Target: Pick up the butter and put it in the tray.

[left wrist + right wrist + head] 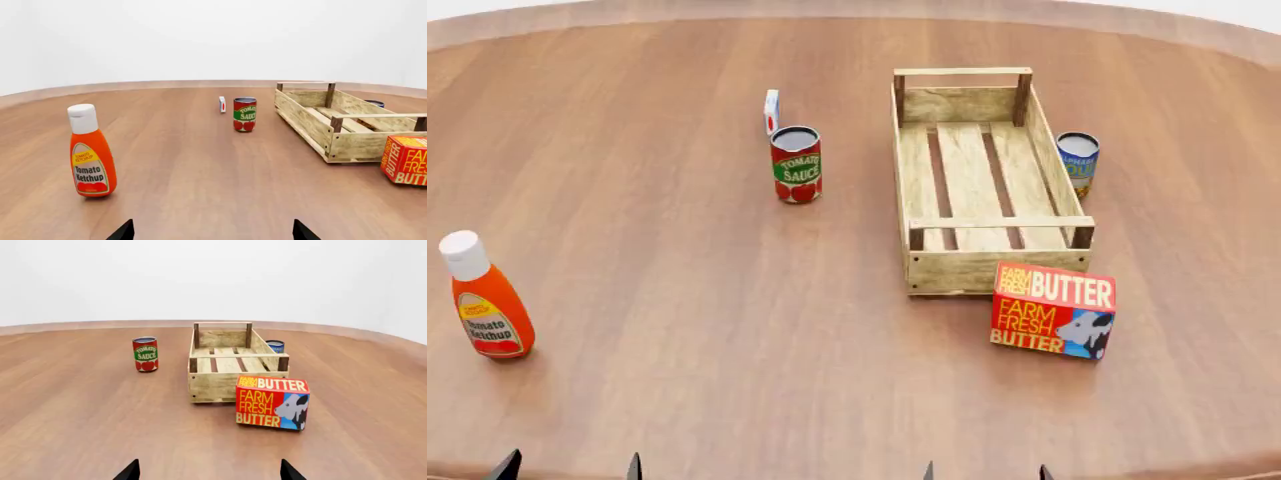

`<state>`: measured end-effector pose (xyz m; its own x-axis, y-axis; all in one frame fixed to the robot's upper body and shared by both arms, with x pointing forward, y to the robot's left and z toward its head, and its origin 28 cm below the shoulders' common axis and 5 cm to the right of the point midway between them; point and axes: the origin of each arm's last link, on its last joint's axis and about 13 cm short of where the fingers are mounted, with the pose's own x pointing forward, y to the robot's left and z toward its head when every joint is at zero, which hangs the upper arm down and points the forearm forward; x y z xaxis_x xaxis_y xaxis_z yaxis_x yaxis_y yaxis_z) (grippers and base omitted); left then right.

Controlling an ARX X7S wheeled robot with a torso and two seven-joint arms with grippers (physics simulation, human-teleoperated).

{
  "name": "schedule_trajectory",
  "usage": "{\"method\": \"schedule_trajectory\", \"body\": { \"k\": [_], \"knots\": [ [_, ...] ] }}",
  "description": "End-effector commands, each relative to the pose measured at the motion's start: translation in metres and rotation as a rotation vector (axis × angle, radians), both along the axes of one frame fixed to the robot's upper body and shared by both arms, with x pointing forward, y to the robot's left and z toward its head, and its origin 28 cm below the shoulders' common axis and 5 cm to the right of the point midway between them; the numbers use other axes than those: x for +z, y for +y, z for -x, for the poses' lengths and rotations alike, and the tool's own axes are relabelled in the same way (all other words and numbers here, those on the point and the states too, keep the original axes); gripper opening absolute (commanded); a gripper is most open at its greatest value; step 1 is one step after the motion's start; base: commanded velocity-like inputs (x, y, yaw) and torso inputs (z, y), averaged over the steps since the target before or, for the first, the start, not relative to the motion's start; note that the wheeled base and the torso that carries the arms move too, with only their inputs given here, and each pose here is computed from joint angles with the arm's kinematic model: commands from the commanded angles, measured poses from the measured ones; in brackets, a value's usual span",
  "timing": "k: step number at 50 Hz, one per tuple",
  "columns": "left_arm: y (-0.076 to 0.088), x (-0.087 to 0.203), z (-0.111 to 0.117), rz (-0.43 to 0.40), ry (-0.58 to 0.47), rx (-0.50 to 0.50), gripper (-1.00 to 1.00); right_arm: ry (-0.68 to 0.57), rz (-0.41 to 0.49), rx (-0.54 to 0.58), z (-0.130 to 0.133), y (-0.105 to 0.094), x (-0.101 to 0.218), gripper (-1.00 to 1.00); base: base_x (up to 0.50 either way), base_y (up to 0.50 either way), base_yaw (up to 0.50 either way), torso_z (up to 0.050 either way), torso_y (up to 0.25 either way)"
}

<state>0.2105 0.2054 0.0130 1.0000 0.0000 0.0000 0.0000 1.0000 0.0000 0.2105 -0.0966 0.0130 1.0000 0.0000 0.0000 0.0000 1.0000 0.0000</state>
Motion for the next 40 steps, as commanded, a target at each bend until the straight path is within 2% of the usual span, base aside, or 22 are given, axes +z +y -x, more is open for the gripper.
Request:
{"method": "schedule_trajectory", "body": {
  "k": [1,4,7,17,19,20,21,24,25,26,30,32,40],
  "knots": [
    [-0.001,0.0,0.001,-0.019,-0.001,-0.001,1.0,0.006,0.066,-0.004,0.001,0.001,0.001,1.0,0.0,0.0,0.0,0.0,0.0],
    [-0.001,-0.001,0.002,-0.009,0.007,0.002,1.0,0.049,0.08,0.003,0.001,0.002,-0.002,1.0,0.0,0.0,0.0,0.0,0.0],
    [-0.001,-0.001,0.002,0.009,0.02,-0.006,1.0,0.026,0.109,0.008,0.0,0.001,0.0,1.0,0.0,0.0,0.0,0.0,0.0],
    [0.0,0.002,0.004,0.022,-0.012,-0.002,1.0,0.014,0.095,-0.021,0.007,-0.003,0.005,1.0,0.0,0.0,0.0,0.0,0.0],
    [0.001,0.007,0.005,0.065,-0.028,0.007,1.0,0.006,0.083,-0.036,0.009,-0.004,0.006,1.0,0.0,0.0,0.0,0.0,0.0],
    [0.001,0.011,0.006,0.008,-0.053,0.015,1.0,0.002,0.083,-0.046,0.012,-0.004,0.007,1.0,0.0,0.0,0.0,0.0,0.0],
    [0.001,0.012,0.008,-0.01,-0.066,0.018,1.0,0.002,0.092,-0.053,0.014,-0.005,0.008,1.0,0.0,0.0,0.0,0.0,0.0],
    [0.002,0.018,0.014,0.009,-0.107,0.049,1.0,0.001,0.096,-0.055,0.016,-0.003,0.009,1.0,0.0,0.0,0.0,0.0,0.0],
    [0.003,0.022,0.016,0.017,-0.118,0.046,1.0,-0.01,0.119,-0.059,0.015,-0.004,0.012,1.0,0.0,0.0,0.0,0.0,0.0],
    [0.003,0.025,0.016,0.015,-0.125,0.043,1.0,-0.039,0.099,-0.072,0.016,-0.005,0.018,1.0,0.0,0.0,0.0,0.0,0.0],
    [0.004,0.049,0.019,-0.02,-0.204,0.046,1.0,-0.102,0.121,-0.092,0.019,-0.006,0.04,1.0,0.0,0.0,0.0,0.0,0.0],
    [0.005,0.057,0.021,-0.006,-0.225,0.043,1.0,-0.154,0.141,-0.115,0.02,-0.007,0.05,1.0,0.0,0.0,0.0,0.0,0.0],
    [0.007,0.094,0.031,-0.02,-0.332,0.056,1.0,-0.282,0.169,-0.108,0.031,-0.003,0.094,1.0,0.0,0.0,0.0,0.0,0.0]
  ]
}}
